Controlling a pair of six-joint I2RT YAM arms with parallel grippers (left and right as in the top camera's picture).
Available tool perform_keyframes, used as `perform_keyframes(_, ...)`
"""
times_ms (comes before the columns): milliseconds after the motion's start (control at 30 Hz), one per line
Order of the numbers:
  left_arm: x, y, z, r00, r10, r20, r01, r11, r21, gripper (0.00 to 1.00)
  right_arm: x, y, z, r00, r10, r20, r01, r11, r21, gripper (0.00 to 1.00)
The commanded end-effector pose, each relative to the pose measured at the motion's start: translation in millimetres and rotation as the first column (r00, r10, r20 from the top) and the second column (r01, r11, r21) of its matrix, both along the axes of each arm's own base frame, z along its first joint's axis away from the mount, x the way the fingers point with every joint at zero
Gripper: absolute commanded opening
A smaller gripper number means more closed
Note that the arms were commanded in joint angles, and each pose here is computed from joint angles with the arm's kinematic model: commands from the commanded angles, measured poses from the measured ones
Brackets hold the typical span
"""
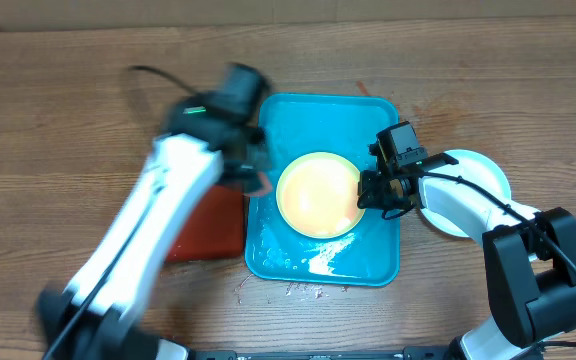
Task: Clean dirty plates on tray and stack at the side
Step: 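Return the sponge with the left gripper to the red tray, then lift the yellow plate with the right gripper and tilt it over the red tray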
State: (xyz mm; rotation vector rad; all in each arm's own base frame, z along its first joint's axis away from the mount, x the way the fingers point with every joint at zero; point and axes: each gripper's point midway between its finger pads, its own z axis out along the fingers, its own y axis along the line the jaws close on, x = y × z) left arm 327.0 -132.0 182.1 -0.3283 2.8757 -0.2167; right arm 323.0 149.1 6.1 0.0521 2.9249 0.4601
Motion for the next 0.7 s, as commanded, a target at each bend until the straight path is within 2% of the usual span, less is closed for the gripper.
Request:
perform_keyframes(0, -5, 58, 33, 0.994, 0.07, 0.086, -0.079, 0.991, 0.111, 0.04, -2, -7, -6, 1.0, -0.005, -0.007, 0.005, 0.999, -0.038, 0.04)
perform_keyframes(67, -13, 83, 23, 0.992, 0.116, 0.047, -0.123, 0.975, 0.187, 0.04, -2, -7, -6, 1.0, -0.005, -0.007, 0.004, 0.999, -0.038, 0.04)
perform_keyframes(200, -15, 96, -14, 0.993, 0.119, 0.012, -0.119, 0.964, 0.237, 0.04, -2, -7, -6, 1.0, -0.005, -0.007, 0.005, 0.999, -0.037, 0.04)
perform_keyframes(400, -23, 98, -111, 0.991, 0.129, -0.024, -0.12, 0.965, 0.232, 0.04, -2, -8, -7, 1.0, -0.005, -0.01, 0.004, 0.999, -0.039, 0.04)
perform_keyframes(567, -30, 98, -131, 0.988, 0.144, -0.058, -0.128, 0.968, 0.216, 0.05, -2, -8, -7, 1.0, -0.005, -0.01, 0.004, 0.999, -0.039, 0.04)
perform_keyframes(633, -29, 96, -127, 0.987, 0.147, -0.06, -0.133, 0.973, 0.19, 0.18, -2, -7, -6, 1.0, -0.002, -0.008, 0.001, 0.999, -0.039, 0.04)
perform_keyframes(667, -28, 95, -125, 0.987, 0.151, -0.063, -0.138, 0.975, 0.176, 0.19, -2, -7, -5, 1.0, -0.002, -0.011, 0.001, 0.999, -0.04, 0.04)
